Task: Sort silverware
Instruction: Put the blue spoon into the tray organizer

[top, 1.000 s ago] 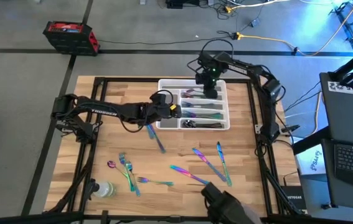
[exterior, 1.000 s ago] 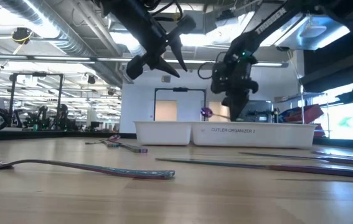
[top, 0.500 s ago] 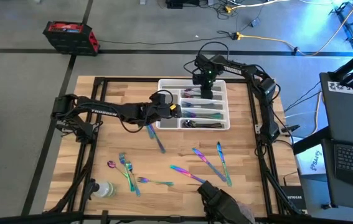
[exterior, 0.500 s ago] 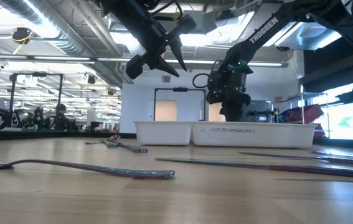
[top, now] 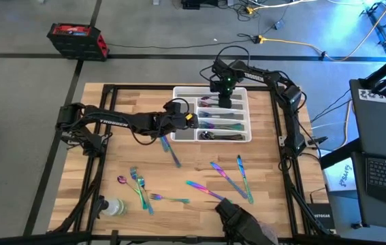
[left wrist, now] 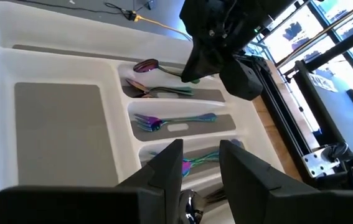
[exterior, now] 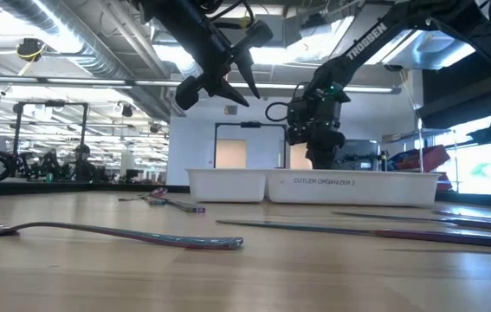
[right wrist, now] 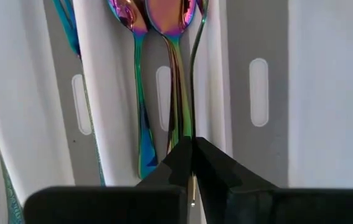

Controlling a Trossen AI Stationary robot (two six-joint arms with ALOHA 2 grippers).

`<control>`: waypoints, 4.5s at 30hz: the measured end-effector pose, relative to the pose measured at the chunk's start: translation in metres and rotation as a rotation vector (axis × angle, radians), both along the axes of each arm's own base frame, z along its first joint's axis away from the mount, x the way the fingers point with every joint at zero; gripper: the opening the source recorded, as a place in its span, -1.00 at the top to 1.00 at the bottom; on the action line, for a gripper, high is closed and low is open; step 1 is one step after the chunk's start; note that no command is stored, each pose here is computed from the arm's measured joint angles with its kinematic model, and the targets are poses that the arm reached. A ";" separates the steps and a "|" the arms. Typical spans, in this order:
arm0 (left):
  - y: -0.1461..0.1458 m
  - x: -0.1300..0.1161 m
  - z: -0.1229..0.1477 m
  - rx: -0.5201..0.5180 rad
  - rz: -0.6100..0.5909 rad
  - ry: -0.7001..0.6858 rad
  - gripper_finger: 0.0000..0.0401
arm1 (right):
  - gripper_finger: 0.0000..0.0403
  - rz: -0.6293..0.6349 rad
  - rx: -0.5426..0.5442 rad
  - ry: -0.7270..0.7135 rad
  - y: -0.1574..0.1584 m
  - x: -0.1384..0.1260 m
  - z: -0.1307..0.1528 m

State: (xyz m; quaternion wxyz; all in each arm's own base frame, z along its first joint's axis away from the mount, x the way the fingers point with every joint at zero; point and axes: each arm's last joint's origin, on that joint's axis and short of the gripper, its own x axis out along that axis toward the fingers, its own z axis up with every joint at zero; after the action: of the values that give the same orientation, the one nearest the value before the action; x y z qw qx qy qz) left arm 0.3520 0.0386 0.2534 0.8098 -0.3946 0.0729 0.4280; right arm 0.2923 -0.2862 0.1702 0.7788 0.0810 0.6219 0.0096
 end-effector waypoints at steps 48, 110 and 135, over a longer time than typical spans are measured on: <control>0.000 0.000 0.000 0.024 0.000 0.022 0.55 | 1.00 0.162 -0.301 -0.025 0.046 0.060 0.010; 0.014 -0.002 0.000 0.048 0.035 0.038 0.55 | 1.00 -0.088 -0.693 -0.209 0.090 0.034 -0.021; 0.015 -0.002 0.000 0.055 0.035 0.044 0.55 | 1.00 -0.126 -0.653 -0.224 0.089 0.033 -0.023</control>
State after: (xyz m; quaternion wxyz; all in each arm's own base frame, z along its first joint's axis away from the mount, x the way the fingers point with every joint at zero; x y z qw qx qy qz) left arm 0.3498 0.0533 0.2535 0.8110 -0.3641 0.0719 0.4522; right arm 0.3256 -0.1972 0.1471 0.8261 -0.1356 0.4965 -0.2293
